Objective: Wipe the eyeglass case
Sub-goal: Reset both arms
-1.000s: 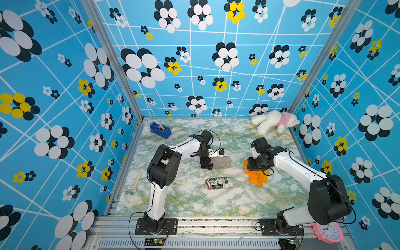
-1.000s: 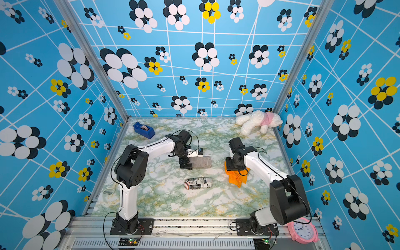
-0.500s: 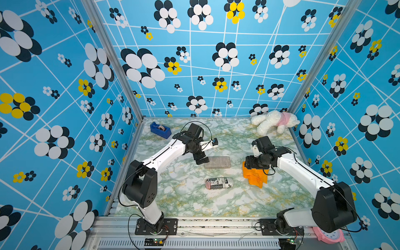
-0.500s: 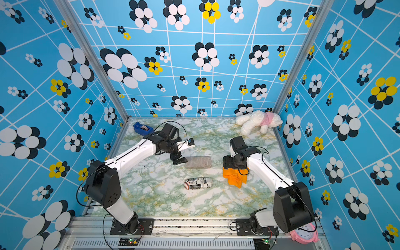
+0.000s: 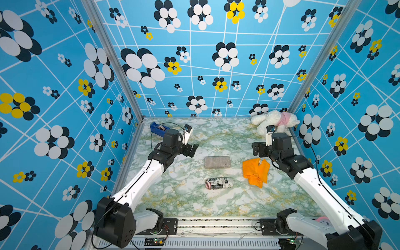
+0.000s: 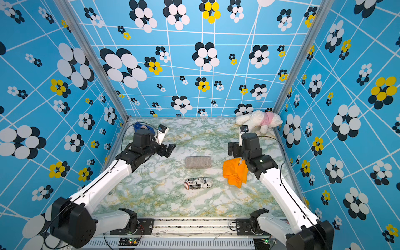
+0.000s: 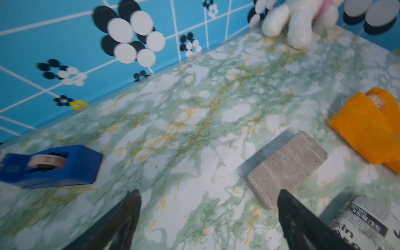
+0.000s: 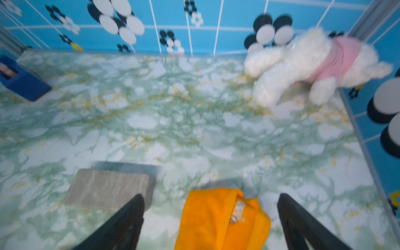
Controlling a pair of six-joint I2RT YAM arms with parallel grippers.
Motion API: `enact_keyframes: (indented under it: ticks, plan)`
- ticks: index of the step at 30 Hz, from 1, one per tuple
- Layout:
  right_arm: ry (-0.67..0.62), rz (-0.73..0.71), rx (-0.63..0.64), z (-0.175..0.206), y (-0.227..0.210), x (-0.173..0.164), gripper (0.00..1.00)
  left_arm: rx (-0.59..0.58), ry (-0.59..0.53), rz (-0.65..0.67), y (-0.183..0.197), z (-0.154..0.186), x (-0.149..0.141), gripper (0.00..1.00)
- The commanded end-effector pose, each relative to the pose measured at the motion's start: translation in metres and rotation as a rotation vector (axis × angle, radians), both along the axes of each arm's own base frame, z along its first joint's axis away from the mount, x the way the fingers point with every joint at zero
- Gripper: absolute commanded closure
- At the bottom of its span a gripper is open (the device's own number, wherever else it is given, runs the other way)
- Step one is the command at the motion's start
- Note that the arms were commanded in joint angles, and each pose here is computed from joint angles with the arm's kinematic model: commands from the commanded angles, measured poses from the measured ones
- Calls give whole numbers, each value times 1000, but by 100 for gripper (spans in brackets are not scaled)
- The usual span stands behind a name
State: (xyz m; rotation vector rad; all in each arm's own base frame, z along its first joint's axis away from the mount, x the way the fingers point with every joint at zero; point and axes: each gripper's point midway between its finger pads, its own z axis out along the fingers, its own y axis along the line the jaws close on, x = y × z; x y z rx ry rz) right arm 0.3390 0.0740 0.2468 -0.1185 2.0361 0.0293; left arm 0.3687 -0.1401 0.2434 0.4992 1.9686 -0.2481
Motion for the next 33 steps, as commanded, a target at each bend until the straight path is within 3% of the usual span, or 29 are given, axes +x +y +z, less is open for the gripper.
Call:
enact_keyframes:
  ticks: [1, 5, 8, 11, 15, 19, 26, 28, 30, 33]
  plan:
    - [-390, -41, -73, 41, -17, 17, 0, -122, -154, 245, 46, 26, 4, 1]
    - [-292, -178, -4, 7, -52, 24, 0, -152, -182, 423, 89, -15, -14, 1]
    - [-315, -240, -33, -29, -69, 19, 0, -37, -267, 416, 99, -46, -29, 1]
    - [-274, -266, -63, -65, -76, 19, 0, 4, -180, 514, 121, -79, -27, 1]
    - [-254, -274, -96, -94, -79, 22, 0, 20, -155, 521, 128, -110, -18, 1]
    - [-261, -300, -71, -114, -88, 27, 0, -32, -196, 428, 115, -113, -3, 1]
    - [-219, -275, -77, -145, -90, 49, 0, -74, -177, 550, 149, -142, 24, 1]
    - [-189, -268, -60, -148, -91, 50, 0, -70, -117, 504, 140, -146, 23, 1]
    - [-167, -273, -24, -151, -96, 53, 0, -67, -136, 461, 134, -144, 27, 1]
    - [-154, -271, -2, -151, -99, 56, 0, -60, -97, 481, 136, -148, 30, 1]
